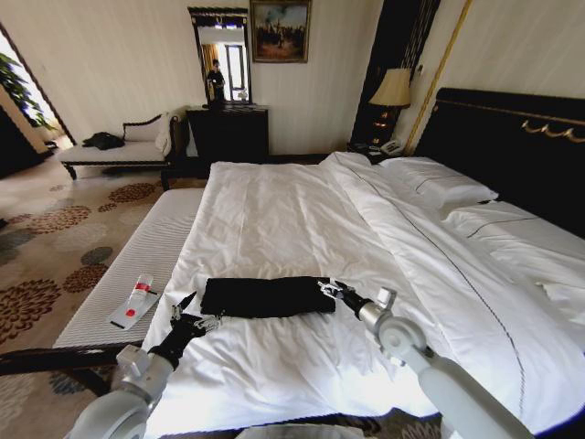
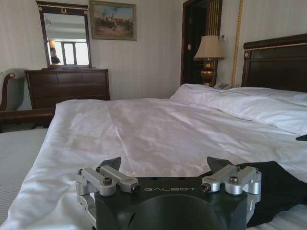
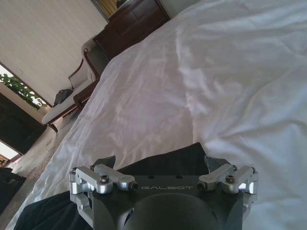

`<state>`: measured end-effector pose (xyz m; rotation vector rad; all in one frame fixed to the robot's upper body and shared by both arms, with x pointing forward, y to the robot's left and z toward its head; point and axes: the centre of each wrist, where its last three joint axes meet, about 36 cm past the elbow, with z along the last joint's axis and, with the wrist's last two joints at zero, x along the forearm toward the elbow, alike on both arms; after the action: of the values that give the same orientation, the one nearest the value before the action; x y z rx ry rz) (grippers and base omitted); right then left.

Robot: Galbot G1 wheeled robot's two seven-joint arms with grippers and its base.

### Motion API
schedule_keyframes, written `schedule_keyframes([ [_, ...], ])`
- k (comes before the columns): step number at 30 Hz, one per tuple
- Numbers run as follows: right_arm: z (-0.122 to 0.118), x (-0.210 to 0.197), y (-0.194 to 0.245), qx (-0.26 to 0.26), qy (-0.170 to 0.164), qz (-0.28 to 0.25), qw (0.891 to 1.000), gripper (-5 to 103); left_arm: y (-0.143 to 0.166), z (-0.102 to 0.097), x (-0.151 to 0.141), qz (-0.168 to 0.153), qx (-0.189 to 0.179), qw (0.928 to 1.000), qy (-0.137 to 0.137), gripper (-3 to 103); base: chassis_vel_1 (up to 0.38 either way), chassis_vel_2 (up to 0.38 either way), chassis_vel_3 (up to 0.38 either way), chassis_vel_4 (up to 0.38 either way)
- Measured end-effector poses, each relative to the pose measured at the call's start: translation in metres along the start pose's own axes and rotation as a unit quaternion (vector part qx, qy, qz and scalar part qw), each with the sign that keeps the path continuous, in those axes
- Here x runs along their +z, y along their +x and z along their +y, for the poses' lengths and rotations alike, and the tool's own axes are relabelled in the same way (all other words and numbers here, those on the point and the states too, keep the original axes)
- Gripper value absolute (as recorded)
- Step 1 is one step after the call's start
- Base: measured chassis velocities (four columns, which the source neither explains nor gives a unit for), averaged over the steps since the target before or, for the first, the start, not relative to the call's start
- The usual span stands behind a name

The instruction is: Fold the clothes on the bed.

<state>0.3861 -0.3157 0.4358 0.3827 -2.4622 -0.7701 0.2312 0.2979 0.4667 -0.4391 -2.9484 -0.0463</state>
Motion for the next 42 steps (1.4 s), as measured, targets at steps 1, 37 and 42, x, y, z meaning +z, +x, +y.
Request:
schedule_keyframes([
  [1,-0.004,-0.002,0.003,0.002,-0.014,0.009,1.0,100,0.002,0.0,0.003,-0.001,-0.001,1.0,-0.005,100,0.0,0.0,0.0,0.0],
  [37,-0.039,0.013,-0.065,0.013,-0.086,0.079,0.993,100,0.011,-0.01,0.006,-0.023,-0.006,0.9996,0.011,100,0.0,0.0,0.0,0.0],
  [42,-0.028,0.024,-0.077,0.0,-0.093,0.083,0.992,100,0.011,-0.009,0.006,-0.023,-0.006,0.9997,0.011,100,0.0,0.0,0.0,0.0],
])
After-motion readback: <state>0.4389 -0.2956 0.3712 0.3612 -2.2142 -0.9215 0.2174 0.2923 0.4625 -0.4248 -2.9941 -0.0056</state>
